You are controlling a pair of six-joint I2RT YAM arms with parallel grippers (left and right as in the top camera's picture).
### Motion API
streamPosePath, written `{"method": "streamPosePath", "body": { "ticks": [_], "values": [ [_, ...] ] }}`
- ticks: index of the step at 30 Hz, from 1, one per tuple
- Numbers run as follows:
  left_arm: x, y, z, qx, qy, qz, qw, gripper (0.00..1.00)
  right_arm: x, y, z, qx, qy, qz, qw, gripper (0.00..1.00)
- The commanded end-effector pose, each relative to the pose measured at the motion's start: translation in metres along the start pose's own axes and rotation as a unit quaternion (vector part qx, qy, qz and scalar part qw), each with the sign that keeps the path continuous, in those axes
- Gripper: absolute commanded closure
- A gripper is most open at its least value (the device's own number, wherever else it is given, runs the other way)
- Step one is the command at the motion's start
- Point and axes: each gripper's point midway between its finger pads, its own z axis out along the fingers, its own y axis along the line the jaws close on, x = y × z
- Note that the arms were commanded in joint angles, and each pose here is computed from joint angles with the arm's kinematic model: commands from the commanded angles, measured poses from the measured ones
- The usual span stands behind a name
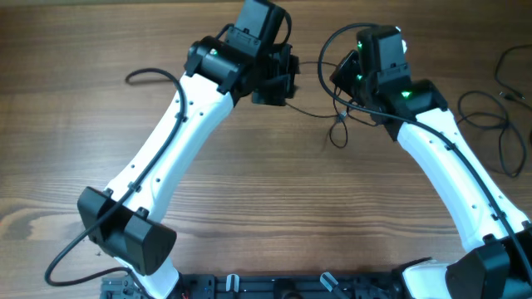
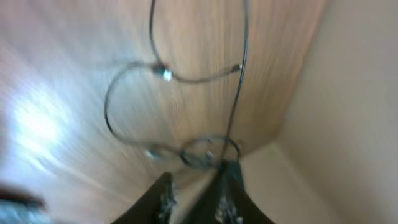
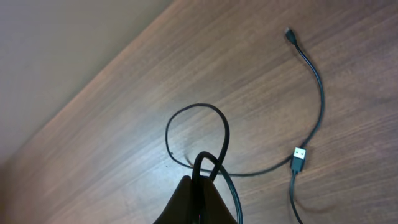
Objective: Untangle cables
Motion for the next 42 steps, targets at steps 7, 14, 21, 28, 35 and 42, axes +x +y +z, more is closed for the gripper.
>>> {"method": "streamPosePath", "body": {
  "ticks": [7,14,21,28,35,42],
  "values": [
    [-0.04,-0.015,-0.002,-0.109,-0.143,0.803,0.567,0.0,-0.015,0.018,0.002,-0.033,-0.032,-0.04,0.998,0.96],
    [0.024,-0.015,0.009,0.026,-0.026,0.918,0.395,0.19,-0.02,0.058,-0.008,-0.127,-0.035,-0.069,0.989,0.96],
    [0.041,-0.022,0.007,0.069,-0.022,0.932,0.355,0.3,-0.018,0.07,-0.028,-0.161,-0.031,-0.106,0.981,0.96],
    [0.051,-0.037,0.003,0.107,-0.036,0.913,0.393,0.4,-0.018,0.052,-0.025,-0.134,-0.012,-0.05,0.99,0.96],
    [0.048,-0.029,0.005,0.093,-0.022,0.911,0.401,0.4,0.003,0.106,-0.053,-0.275,0.122,0.124,0.946,0.96],
    [0.045,-0.021,0.006,0.081,-0.01,0.91,0.405,0.39,-0.022,0.081,-0.039,-0.222,0.076,0.206,0.95,0.52]
  ]
}}
